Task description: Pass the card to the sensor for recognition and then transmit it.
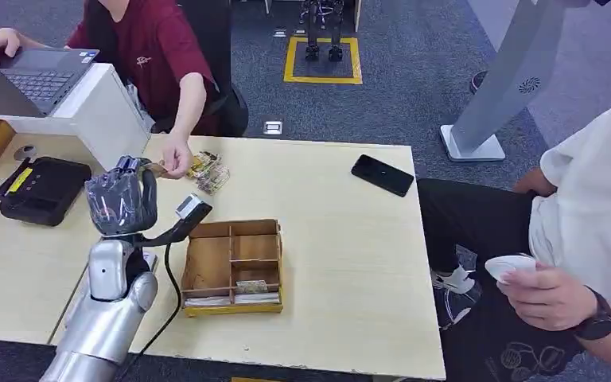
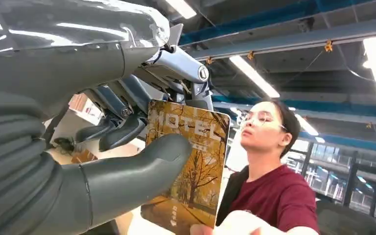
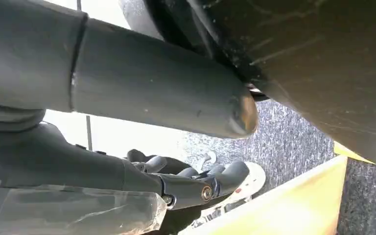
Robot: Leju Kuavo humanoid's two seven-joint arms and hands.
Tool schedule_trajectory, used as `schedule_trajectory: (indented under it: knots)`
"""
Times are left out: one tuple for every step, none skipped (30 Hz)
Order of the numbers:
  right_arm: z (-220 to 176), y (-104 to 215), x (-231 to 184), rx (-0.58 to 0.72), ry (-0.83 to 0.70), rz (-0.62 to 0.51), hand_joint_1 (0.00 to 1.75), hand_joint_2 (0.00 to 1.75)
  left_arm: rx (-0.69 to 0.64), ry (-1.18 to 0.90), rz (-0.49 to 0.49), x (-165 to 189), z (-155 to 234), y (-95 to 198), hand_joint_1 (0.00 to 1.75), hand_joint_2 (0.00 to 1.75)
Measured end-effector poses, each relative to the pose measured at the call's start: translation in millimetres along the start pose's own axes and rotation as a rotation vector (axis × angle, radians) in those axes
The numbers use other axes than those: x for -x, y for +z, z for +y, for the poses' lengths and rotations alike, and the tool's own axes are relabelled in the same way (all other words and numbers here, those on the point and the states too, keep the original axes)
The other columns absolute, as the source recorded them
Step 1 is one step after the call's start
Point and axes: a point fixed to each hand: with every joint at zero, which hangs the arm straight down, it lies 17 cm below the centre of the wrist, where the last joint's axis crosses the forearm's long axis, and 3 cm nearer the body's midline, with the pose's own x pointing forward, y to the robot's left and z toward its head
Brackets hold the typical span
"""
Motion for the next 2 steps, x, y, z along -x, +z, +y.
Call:
schedule_trajectory:
  knots:
    - [0.0,0.0,0.0,0.000,0.000,0.000,0.00,0.00,0.001,0.002,0.001,-0.2,-0.5,0.0,0.00,1.75]
    - [0.0,0.0,0.1,0.000,0.000,0.000,0.00,0.00,0.003,0.005,0.003,-0.1,-1.3,0.2,0.00,1.75]
